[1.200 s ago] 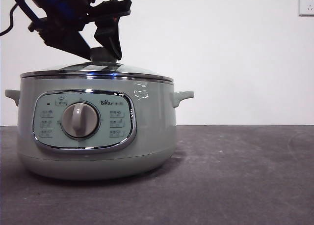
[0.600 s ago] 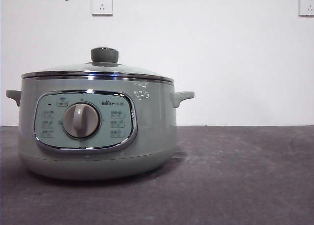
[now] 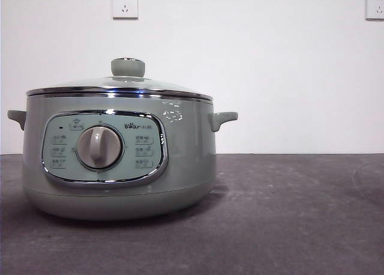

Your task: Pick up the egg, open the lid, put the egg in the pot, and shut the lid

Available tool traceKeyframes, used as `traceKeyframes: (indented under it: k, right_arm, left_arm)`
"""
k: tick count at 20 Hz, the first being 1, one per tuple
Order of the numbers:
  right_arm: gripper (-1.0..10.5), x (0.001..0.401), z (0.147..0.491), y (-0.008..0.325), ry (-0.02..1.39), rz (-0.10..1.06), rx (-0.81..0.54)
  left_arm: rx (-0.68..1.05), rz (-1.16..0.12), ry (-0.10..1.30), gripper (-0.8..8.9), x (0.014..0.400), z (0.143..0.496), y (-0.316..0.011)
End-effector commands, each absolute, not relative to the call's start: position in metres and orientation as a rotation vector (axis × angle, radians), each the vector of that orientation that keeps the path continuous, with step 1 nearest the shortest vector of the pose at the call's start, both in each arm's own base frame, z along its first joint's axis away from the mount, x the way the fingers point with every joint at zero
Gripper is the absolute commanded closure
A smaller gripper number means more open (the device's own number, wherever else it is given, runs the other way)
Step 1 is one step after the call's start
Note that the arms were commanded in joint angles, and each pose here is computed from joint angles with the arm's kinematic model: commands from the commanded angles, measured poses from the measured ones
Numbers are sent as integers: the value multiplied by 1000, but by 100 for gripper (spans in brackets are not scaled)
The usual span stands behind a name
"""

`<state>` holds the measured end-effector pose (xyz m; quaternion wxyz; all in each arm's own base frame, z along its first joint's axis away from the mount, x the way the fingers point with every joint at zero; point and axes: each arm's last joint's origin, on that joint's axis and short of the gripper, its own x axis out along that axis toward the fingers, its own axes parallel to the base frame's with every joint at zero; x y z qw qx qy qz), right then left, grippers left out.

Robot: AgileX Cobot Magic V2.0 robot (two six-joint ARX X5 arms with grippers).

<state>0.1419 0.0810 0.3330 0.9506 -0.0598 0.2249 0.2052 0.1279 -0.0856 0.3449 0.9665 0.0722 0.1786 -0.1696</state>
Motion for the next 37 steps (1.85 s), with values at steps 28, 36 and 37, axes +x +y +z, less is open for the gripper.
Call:
traceKeyframes:
  k: [28,36,37]
  right_arm:
    - [946,134,313,76,402,413,-106]
    - [946,134,313,76,402,413,-106]
    - [945,134,313,76,402,413,-106]
  left_arm:
    - [95,-149,168,817,93,253,-23]
    - [77,-24,146,817,88,175,-9]
    - [76,-15,151,817,90,171,-9]
